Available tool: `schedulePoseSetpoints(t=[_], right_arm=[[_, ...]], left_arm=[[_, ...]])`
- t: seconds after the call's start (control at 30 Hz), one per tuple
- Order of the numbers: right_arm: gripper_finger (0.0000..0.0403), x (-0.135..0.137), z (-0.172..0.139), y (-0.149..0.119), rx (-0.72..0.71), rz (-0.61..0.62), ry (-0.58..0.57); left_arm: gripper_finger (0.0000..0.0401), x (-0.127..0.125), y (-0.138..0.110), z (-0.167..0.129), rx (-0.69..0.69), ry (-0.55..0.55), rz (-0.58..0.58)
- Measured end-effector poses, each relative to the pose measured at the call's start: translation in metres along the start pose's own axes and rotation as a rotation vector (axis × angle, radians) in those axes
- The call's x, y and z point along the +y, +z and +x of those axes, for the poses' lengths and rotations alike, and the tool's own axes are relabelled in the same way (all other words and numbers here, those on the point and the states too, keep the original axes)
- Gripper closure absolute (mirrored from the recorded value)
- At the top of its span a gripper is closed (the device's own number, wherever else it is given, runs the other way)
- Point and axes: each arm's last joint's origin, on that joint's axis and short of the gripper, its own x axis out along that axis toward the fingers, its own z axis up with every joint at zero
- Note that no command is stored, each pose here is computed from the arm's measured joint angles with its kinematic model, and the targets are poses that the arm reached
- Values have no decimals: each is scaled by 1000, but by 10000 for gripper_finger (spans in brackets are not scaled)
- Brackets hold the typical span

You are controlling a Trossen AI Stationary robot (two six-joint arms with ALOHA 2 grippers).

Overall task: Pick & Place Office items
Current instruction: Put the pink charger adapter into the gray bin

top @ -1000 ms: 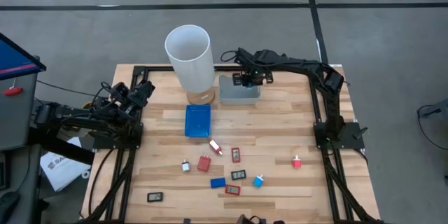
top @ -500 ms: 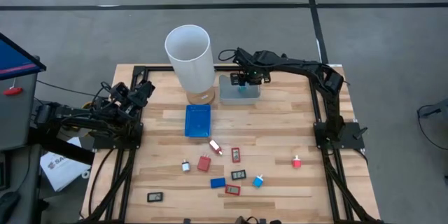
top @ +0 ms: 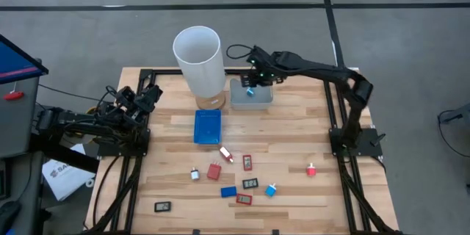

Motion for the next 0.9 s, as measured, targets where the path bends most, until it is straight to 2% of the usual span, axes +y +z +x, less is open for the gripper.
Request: schedulePoseSetpoints(t=[0.17,0.37,0.67,0.9], right_arm=[[237,17,-56,-40,17,-117,30],[237,16,-102,-102,90,-194,-135],[221,25,-135,-186,142,-201,-223],[197,26,-151,-249,150,-93,-280]], left_arm=[[358,0,0,0,0,0,7],[358,0,0,0,5,4,12],[358,1,-1,0,9,4,8],[358,0,-1,0,21,-22,-16]])
